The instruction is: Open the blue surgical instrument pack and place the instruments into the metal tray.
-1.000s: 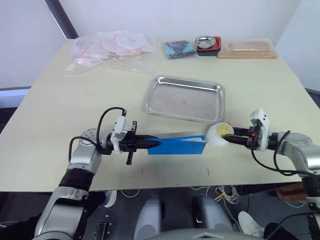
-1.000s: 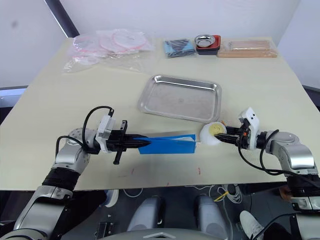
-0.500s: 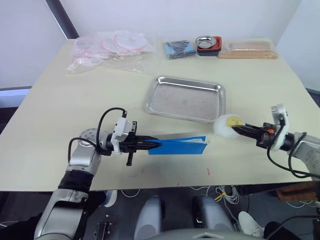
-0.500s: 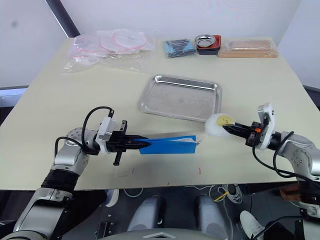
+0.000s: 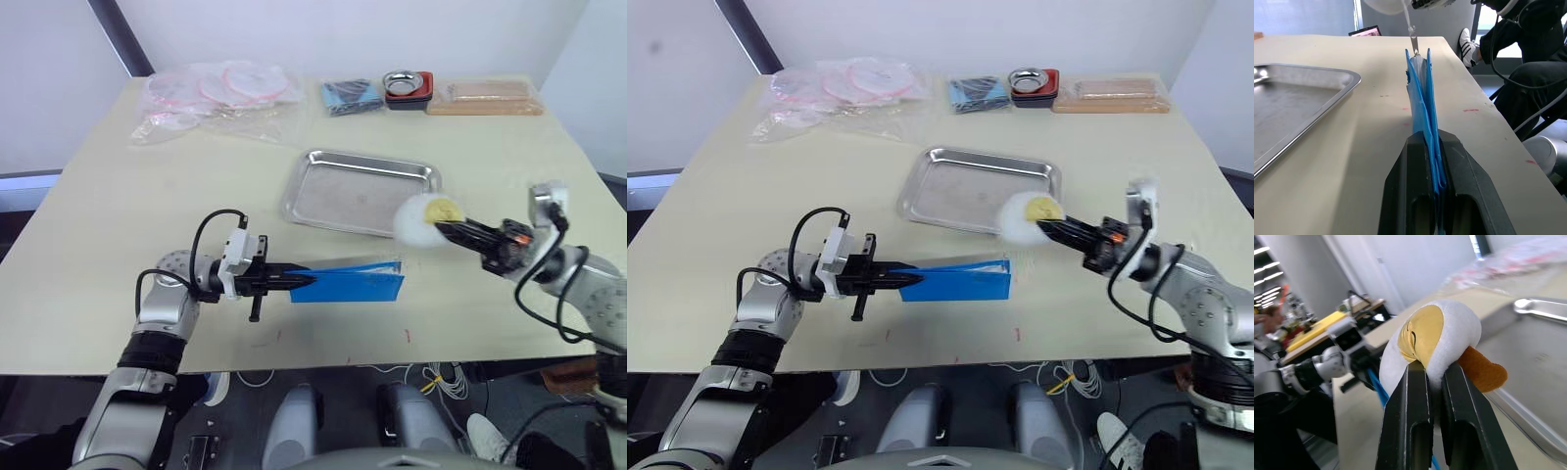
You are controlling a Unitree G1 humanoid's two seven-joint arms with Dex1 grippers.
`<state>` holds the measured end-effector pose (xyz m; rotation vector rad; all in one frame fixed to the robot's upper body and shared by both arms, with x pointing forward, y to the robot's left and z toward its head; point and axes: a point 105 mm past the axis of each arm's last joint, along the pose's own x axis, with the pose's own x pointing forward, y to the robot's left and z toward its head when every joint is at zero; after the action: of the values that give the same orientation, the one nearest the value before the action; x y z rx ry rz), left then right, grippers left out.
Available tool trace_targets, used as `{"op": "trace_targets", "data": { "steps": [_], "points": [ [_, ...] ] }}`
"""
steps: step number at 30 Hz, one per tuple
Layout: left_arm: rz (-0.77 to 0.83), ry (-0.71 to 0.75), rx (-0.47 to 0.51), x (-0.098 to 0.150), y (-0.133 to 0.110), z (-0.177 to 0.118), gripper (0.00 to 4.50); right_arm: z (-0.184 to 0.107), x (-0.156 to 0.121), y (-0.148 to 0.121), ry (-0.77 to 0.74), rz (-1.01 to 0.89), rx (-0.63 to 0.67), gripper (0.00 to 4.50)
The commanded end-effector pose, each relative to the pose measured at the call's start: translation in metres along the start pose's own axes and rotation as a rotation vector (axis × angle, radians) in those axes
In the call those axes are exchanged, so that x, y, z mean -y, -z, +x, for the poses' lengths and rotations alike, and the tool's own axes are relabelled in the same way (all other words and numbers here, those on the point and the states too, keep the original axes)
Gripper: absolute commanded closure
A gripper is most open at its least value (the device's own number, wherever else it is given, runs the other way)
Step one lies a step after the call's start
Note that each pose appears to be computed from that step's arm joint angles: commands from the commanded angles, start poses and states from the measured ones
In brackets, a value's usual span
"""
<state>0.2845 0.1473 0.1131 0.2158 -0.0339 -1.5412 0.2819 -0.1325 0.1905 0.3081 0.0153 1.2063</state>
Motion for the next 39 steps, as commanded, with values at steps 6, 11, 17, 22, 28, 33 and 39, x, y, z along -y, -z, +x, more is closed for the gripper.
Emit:
{"op": "trace_targets", "data": {
  "steps": [6,11,17,22,28,33,39],
  "points": [
    [-0.029,0.075,-0.065,0.008,0.013,0.003,4.50,0.064,-0.013,0.004,-0.088,-0.258,-0.103,4.46],
    [-0.027,0.067,-0.065,0.007,0.013,0.003,4.50,0.096,-0.020,0.017,-0.154,-0.322,-0.134,4.46],
    [-0.027,0.063,-0.062,0.007,0.013,0.003,4.50,0.127,-0.034,0.021,-0.233,-0.368,-0.109,4.46],
    [-0.025,0.061,-0.062,0.006,0.013,0.004,4.50,0.142,-0.047,0.020,-0.272,-0.378,-0.053,4.46],
    [-0.029,0.060,-0.063,0.006,0.015,0.004,4.50,0.150,-0.056,0.008,-0.273,-0.361,0.073,4.46],
    [-0.028,0.059,-0.063,0.005,0.015,0.005,4.50,0.138,-0.055,0.009,-0.291,-0.394,0.057,4.46],
    [-0.026,0.057,-0.064,0.004,0.015,0.005,4.50,0.119,-0.065,0.027,-0.408,-0.413,-0.044,4.46]
  ]
}}
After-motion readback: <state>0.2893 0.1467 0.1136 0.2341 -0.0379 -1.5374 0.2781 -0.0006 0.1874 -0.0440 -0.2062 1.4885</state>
